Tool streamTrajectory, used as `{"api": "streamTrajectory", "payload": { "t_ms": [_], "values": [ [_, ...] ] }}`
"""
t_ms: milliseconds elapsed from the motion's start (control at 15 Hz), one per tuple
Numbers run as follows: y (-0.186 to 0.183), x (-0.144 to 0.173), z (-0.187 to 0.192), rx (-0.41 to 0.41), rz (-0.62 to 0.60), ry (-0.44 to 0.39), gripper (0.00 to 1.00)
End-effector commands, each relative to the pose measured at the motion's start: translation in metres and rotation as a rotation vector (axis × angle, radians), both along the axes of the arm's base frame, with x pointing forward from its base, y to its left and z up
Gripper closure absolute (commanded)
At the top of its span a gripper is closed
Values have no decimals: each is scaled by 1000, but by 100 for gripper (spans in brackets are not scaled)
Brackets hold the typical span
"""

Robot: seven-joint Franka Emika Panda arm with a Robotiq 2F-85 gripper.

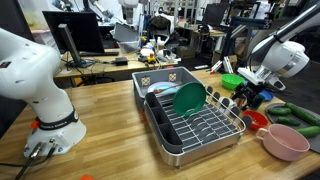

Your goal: Pour the things in the white mug into the pink bowl

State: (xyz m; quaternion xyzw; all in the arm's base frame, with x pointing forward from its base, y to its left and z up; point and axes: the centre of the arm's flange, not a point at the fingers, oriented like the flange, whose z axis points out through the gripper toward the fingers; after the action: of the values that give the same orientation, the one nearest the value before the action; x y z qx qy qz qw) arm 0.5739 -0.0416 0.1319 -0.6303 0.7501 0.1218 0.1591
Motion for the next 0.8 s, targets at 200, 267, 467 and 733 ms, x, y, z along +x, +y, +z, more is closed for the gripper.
{"api": "streamTrajectory", "payload": {
  "t_ms": [200, 267, 467, 733],
  "values": [
    [4, 14, -7, -28, 21, 21, 0],
    [4, 16, -8, -26, 20, 21, 0],
    [4, 19, -9, -20, 17, 18, 0],
    [5, 19, -8, -17, 15, 16, 32]
  ]
}}
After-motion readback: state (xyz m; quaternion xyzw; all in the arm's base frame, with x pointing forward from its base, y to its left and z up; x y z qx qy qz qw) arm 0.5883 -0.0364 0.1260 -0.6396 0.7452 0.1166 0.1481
